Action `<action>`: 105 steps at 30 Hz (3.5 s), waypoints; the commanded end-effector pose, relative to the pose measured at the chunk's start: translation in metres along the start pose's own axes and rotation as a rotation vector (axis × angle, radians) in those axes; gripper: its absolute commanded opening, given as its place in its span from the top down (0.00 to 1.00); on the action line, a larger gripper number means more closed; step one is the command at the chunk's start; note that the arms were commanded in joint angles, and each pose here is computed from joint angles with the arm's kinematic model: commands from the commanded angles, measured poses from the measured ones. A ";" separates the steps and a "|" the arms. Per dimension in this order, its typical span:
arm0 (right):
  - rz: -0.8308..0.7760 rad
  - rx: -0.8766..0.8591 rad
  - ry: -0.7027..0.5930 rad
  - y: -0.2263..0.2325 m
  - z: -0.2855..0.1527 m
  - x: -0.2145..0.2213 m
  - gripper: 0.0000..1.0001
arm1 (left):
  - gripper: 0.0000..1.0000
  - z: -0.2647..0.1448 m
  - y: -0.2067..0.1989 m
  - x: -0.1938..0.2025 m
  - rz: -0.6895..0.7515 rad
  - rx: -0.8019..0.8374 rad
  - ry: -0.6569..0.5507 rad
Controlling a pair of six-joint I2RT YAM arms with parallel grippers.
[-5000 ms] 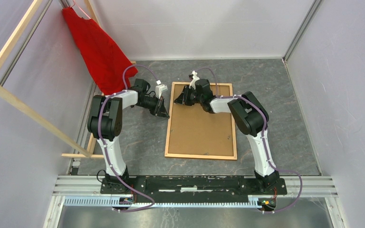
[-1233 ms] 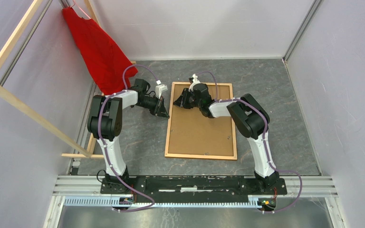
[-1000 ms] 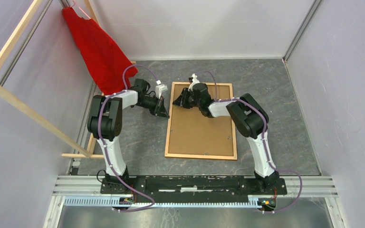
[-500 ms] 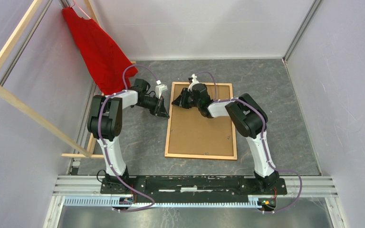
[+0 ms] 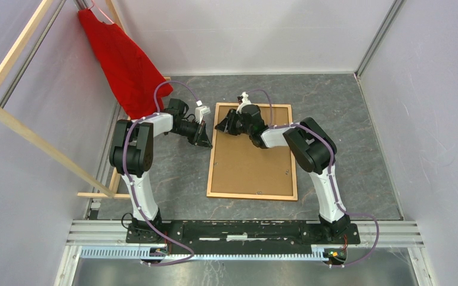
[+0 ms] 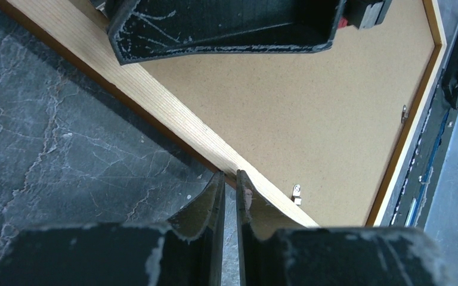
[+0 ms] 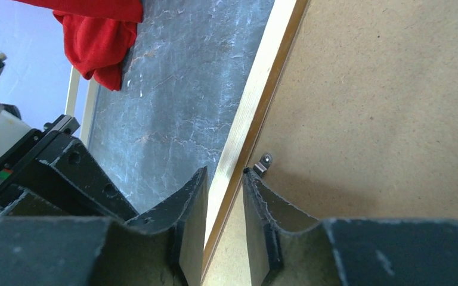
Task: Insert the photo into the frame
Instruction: Install the photo frame at the center of the board.
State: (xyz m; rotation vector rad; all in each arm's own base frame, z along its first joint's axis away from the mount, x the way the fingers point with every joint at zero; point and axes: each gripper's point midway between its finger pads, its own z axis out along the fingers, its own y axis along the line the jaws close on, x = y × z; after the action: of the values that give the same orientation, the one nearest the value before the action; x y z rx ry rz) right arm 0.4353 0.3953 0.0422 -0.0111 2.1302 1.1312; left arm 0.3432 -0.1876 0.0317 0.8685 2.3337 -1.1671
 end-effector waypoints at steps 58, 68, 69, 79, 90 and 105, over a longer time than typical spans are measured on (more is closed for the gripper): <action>0.012 0.073 -0.034 -0.008 0.012 0.003 0.69 | 0.82 0.002 -0.002 -0.005 0.111 -0.016 0.014; 0.060 0.085 -0.066 -0.006 0.014 0.009 0.70 | 0.82 0.003 -0.002 -0.004 0.108 -0.017 0.015; 0.065 0.088 -0.072 -0.006 0.014 0.009 0.70 | 0.82 0.003 -0.002 -0.005 0.112 -0.017 0.014; 0.067 -0.001 -0.127 0.020 -0.013 -0.023 0.64 | 0.82 0.000 -0.002 -0.002 0.122 -0.027 0.018; 0.001 0.035 -0.218 -0.003 -0.068 -0.097 0.47 | 0.69 -0.015 -0.002 -0.021 0.151 -0.043 -0.017; -0.005 0.242 -0.209 -0.083 -0.068 -0.117 0.48 | 0.69 0.000 0.013 -0.007 0.134 -0.089 0.038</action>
State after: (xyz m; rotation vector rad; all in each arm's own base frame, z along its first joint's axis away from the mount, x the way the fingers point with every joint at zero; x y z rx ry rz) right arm 0.5003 0.2452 0.0799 0.2433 2.0658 0.8133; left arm 0.3425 -0.1845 0.0291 0.9606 2.3365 -1.0621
